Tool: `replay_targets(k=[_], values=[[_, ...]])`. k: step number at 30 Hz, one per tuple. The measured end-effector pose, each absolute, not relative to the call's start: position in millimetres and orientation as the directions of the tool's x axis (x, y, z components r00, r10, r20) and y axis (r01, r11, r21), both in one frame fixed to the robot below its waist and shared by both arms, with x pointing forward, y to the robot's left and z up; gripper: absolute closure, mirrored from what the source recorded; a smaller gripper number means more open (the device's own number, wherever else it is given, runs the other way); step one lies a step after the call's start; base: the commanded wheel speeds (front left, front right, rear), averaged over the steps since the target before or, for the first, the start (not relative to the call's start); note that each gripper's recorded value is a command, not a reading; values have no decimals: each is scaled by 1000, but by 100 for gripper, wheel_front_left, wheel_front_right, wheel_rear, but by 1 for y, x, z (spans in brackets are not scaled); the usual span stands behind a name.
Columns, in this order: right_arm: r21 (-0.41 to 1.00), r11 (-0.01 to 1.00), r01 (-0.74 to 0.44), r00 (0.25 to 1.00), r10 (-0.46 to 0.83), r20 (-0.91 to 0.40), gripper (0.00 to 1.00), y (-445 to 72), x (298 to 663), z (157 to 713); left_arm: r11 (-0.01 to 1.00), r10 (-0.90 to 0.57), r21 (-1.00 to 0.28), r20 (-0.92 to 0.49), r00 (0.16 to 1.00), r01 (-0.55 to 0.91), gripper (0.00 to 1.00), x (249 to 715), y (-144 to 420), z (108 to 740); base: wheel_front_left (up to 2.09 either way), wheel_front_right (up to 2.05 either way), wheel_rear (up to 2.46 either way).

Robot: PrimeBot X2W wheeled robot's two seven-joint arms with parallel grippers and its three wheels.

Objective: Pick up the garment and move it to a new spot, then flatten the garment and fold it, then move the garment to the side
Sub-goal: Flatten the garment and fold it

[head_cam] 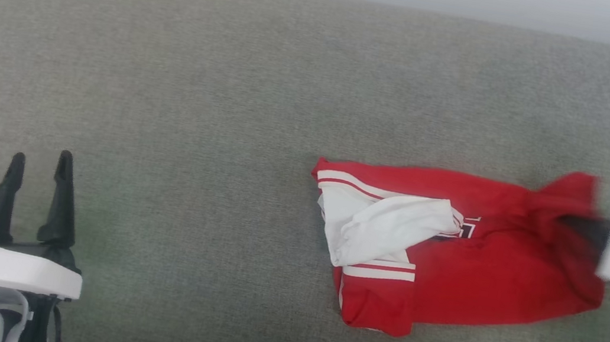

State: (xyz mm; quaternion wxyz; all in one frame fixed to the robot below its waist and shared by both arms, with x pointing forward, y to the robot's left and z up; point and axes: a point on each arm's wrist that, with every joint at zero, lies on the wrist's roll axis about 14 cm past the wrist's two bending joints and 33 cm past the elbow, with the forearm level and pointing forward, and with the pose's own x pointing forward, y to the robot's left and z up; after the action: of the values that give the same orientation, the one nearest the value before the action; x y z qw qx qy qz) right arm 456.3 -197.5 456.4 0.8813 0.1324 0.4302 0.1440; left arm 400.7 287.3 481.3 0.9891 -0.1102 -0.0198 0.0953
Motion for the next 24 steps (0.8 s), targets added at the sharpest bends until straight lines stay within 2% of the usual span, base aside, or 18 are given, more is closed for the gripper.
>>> replay_targets(k=[8,13,17,19,20,21,24], values=[[424,810,-404,468,582,-666,100,-88,440,467,956,189,-231,21,982,-179,0,392,285,485,0,0,0],[457,742,-491,388,656,-648,100,-40,429,465,952,206,-237,30,978,-193,0,383,290,490,0,0,0],[448,728,-519,357,661,-659,100,-21,426,458,948,224,-241,33,974,-210,0,375,294,493,0,0,0],[437,731,-524,358,654,-666,61,-18,427,455,946,231,-240,37,972,-216,0,371,296,494,0,0,0],[434,730,-527,361,655,-663,9,-16,428,455,945,235,-241,38,971,-220,0,370,298,495,0,0,0],[426,731,-533,363,653,-665,0,-15,429,456,944,239,-246,40,970,-222,0,368,298,496,0,0,0],[428,725,-540,362,659,-659,0,-11,427,460,941,244,-254,45,969,-225,0,366,299,498,0,0,0]])
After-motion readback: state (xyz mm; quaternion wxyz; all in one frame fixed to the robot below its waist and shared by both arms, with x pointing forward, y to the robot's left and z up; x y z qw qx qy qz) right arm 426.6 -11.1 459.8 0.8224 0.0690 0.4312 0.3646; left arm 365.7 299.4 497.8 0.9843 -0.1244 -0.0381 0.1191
